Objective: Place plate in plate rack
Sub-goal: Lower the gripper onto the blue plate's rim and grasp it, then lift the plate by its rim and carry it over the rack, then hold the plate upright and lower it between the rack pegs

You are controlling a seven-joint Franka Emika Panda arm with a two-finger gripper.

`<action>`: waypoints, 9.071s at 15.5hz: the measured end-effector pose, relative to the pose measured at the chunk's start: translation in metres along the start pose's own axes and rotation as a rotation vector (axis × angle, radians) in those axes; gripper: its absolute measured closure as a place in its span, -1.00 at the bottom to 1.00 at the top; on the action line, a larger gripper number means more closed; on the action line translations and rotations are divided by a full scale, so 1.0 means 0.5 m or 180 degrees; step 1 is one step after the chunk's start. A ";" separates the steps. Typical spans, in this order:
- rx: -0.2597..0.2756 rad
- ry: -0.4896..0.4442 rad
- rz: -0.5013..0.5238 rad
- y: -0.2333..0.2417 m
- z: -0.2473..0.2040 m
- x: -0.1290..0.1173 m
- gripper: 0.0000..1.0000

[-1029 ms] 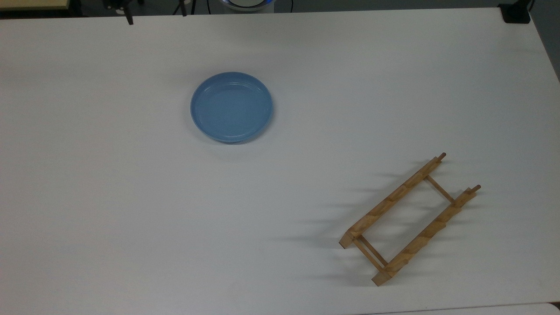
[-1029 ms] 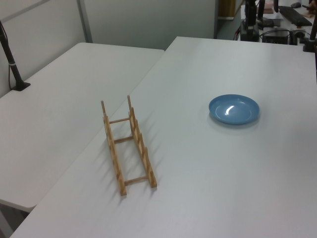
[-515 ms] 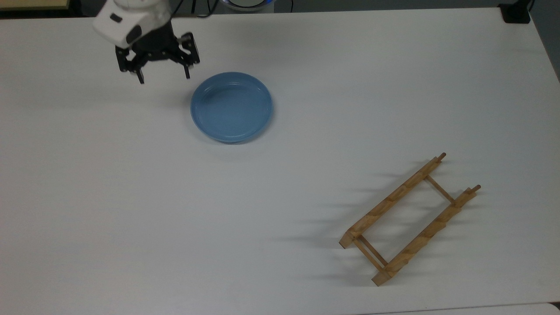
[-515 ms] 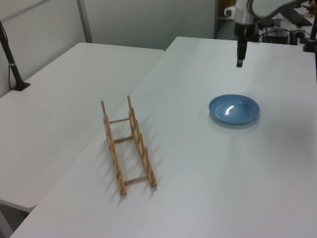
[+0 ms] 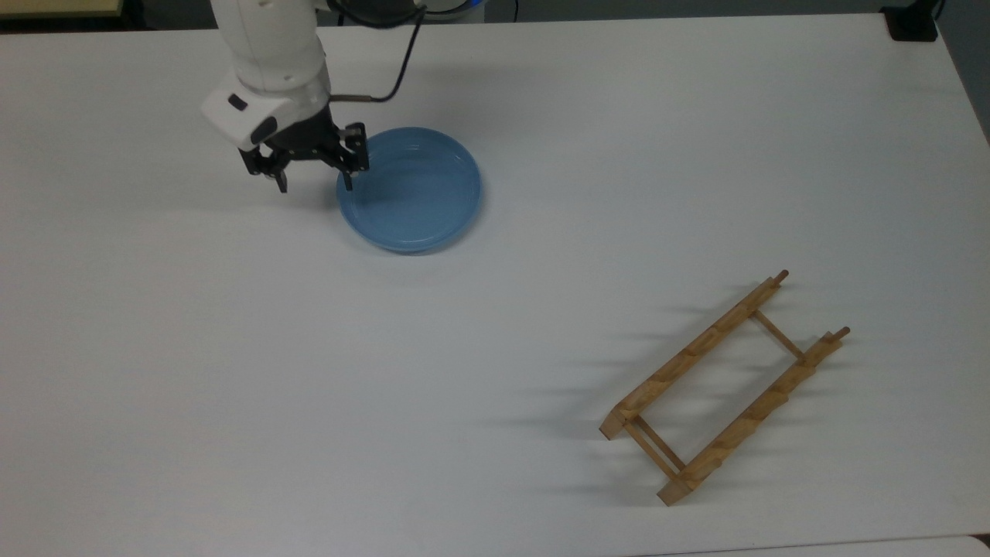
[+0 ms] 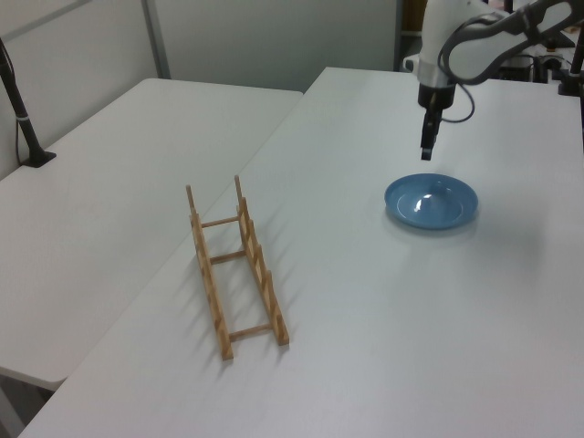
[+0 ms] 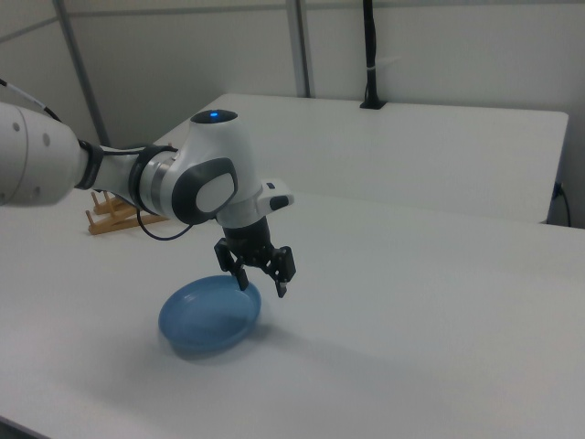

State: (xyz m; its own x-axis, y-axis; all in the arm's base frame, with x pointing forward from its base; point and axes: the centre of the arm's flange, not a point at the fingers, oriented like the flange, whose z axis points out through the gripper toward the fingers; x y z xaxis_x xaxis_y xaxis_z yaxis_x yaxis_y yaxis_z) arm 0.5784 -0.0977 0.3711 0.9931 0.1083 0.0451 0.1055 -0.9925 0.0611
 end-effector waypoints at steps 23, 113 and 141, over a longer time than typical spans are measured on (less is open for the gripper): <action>-0.0071 0.0019 0.0075 -0.069 0.072 0.048 0.87; -0.0489 0.3955 0.1733 -0.994 -0.051 0.155 0.89; -0.0489 0.4056 0.1675 -1.017 -0.053 0.146 0.89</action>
State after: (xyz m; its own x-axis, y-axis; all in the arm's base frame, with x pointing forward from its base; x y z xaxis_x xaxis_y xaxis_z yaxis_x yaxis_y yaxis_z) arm 0.5957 0.4164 0.3699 0.1737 -0.2144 0.9612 -0.3519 -0.9251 -0.1428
